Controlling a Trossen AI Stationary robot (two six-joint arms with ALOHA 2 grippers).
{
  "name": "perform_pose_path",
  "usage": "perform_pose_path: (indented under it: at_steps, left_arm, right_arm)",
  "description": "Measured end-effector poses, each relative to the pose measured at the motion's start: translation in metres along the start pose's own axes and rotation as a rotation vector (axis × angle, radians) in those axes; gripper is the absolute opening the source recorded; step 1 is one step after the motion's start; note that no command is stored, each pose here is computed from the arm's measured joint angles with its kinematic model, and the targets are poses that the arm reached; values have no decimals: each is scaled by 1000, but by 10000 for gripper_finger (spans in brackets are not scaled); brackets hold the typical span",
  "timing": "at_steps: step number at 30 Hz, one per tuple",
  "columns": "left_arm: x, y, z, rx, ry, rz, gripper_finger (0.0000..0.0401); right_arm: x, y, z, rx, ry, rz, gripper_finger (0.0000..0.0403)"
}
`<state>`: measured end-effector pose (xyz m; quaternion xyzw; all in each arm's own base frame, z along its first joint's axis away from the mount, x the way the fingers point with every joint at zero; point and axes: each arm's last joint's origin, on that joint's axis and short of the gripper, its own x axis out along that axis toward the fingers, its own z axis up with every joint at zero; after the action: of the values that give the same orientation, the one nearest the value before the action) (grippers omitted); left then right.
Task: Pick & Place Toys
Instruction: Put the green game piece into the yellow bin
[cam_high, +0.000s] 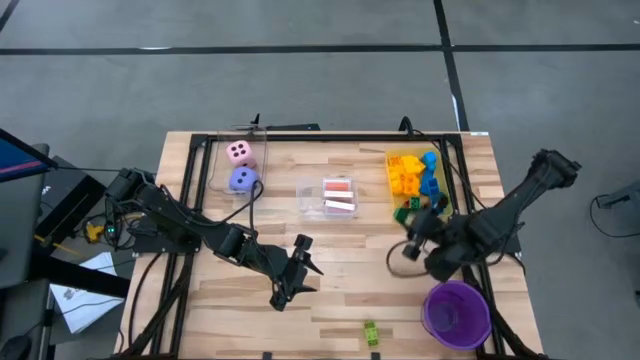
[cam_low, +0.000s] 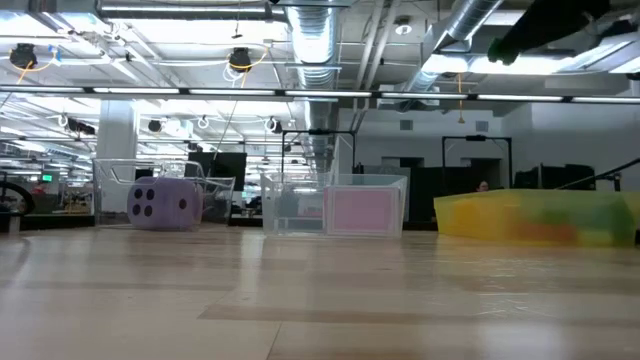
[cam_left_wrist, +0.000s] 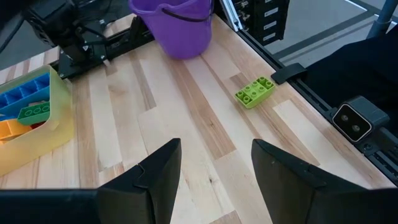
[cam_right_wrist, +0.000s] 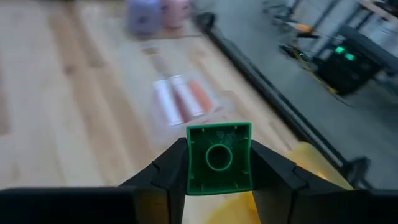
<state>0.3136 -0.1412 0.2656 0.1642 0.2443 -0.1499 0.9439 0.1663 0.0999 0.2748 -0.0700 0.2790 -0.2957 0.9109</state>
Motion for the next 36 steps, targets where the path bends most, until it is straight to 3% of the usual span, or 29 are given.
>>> perform_pose_path:
  at_steps: [6,13,18,23,36]
  left_arm:
    - [0,0,0,0,0,0,191]
    - [0,0,0,-1,0,0,191]
    - [0,0,0,-1,0,0,191]
    - [0,2,0,-2,1,6,191]
    - [1,4,-1,-7,2,12,191]
  right_arm:
    - [3,-29,-10,224,-12,-104,132]
    - [24,-49,-44,366,87,-295,132]
    - [39,-59,-68,406,195,-413,133]
    - [47,-64,-74,446,212,-471,133]
    - [69,-68,-83,438,326,-487,133]
